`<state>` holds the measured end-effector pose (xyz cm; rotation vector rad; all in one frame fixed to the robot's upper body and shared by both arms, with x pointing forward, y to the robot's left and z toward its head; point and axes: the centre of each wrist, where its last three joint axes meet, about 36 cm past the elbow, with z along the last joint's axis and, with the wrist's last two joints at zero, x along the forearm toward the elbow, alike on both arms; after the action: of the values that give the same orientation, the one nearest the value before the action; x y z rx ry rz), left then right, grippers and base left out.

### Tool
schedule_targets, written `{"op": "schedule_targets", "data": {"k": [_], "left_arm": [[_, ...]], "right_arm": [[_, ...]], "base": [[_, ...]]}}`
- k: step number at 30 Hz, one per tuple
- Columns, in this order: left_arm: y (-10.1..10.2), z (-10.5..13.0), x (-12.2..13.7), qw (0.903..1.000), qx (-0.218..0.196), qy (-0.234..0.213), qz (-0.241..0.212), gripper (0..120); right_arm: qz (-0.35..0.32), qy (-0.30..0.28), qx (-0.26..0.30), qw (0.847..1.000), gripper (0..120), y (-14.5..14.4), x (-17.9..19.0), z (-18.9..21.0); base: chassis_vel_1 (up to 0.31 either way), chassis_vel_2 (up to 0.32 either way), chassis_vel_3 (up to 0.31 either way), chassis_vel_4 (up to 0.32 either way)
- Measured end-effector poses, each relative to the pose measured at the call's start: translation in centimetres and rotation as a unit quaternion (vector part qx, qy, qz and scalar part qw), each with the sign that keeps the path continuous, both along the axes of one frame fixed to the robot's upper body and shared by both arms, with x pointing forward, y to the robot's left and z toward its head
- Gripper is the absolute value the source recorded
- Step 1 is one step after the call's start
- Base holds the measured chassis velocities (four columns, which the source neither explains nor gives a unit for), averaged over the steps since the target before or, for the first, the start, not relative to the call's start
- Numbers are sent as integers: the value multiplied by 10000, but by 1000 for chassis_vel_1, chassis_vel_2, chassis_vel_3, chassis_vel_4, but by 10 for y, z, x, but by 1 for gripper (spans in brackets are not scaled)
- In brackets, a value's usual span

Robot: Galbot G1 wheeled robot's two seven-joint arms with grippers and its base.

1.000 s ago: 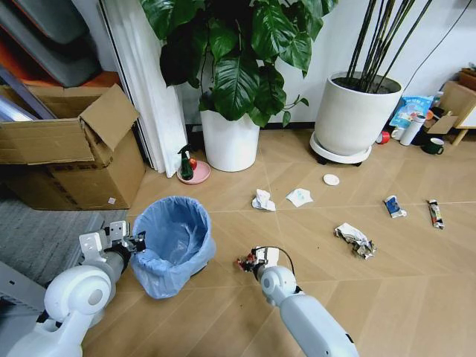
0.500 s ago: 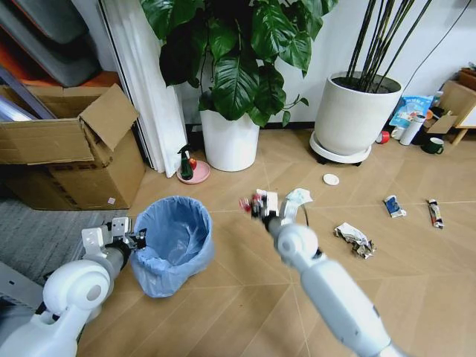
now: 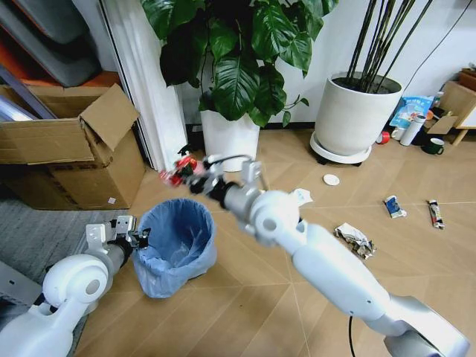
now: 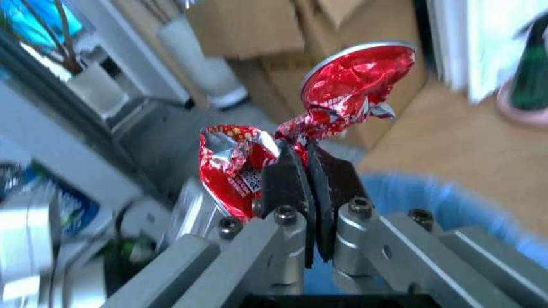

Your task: Pick up the trash bin and place the garbage on the floor into it.

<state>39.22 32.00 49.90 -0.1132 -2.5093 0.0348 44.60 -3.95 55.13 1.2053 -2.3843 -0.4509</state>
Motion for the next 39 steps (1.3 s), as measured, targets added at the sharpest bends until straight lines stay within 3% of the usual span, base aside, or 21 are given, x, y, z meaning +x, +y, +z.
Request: {"op": "schedule_targets", "data": {"k": [6, 19, 25, 29, 33, 39], "left_arm": [[2, 0, 2, 10000, 13, 12, 4, 0], [2, -2, 2, 10000, -3, 22, 20, 0], [2, -2, 2, 10000, -16, 3, 56, 0], [2, -6, -1, 9999, -55, 24, 108, 0], [1, -10, -4, 9999, -57, 33, 128, 0], [0, -9, -6, 9999, -59, -21, 136, 0]], "right_arm": [[135, 241, -214, 9994, 0, 8, -11, -14], [86, 448, -454, 9979, 46, 16, -13, -29], [-208, 62, -289, 9993, 66, 12, -4, -21], [-742, -936, -342, 9922, 84, -9, 21, -15], [-1335, -1214, -563, 9820, 97, -36, 39, -20], [-2188, -1394, -1101, 9595, 100, -88, 56, -45]], "base": [[0, 0, 0, 0], [0, 0, 0, 0], [0, 0, 0, 0], [0, 0, 0, 0], [0, 0, 0, 0], [0, 0, 0, 0]]}}
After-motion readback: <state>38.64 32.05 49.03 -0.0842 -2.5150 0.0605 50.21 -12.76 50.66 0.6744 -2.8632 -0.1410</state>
